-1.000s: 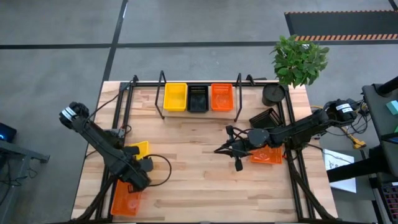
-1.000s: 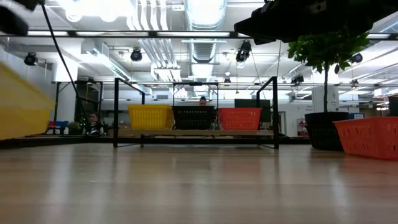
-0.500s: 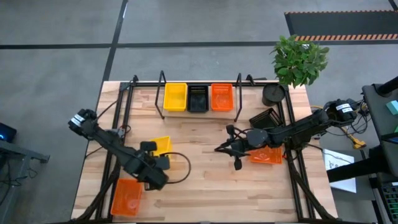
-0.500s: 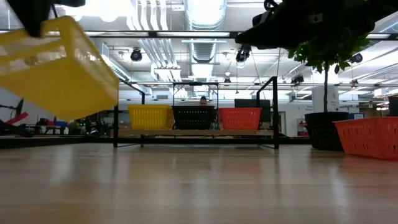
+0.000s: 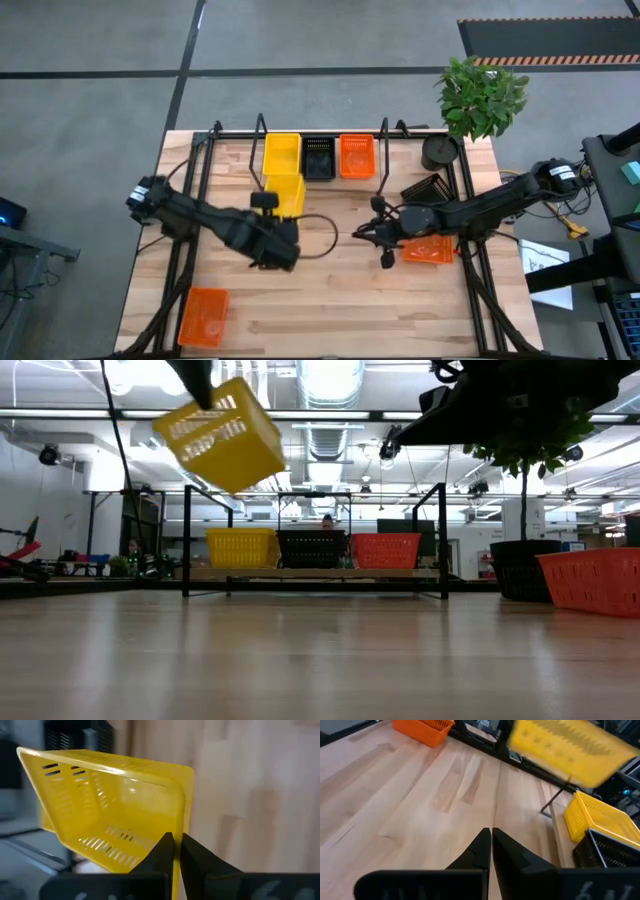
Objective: Stack baskets on shelf by color
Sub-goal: Stack the yellow bin on top of the other stacked yellow bins on the shelf
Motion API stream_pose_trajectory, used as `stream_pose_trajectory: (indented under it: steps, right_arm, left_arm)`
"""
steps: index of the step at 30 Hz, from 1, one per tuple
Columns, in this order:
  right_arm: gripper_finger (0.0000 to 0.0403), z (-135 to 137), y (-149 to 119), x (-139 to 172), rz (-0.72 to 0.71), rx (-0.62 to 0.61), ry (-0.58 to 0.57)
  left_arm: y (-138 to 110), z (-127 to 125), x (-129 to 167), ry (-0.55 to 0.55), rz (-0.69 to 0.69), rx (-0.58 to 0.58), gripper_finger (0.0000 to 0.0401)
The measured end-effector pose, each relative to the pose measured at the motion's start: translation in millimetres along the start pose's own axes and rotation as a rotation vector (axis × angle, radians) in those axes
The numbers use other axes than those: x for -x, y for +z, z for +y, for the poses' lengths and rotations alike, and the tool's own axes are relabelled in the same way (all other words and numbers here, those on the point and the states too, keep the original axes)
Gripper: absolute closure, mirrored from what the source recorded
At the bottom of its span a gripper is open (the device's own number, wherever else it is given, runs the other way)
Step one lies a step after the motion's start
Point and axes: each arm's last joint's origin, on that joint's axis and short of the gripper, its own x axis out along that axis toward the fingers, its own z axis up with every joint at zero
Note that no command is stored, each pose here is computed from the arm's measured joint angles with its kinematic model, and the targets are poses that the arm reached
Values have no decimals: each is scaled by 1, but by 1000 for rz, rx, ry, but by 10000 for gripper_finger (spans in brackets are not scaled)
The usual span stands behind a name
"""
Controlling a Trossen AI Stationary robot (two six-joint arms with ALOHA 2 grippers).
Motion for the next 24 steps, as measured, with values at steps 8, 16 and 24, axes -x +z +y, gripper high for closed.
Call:
stream_pose_trajectory:
  steps: [8,16,24]
  right_arm:
    - [394,-4,2,17,28,-44,7]
    - [394,-5,2,25,29,-72,8]
    - [394,-4,-1,25,53,-74,15]
  left_arm:
    - [15,55,-28,125,58,-59,401]
    - [25,102,-67,150,175,-120,401]
    - [26,136,-95,162,248,-42,401]
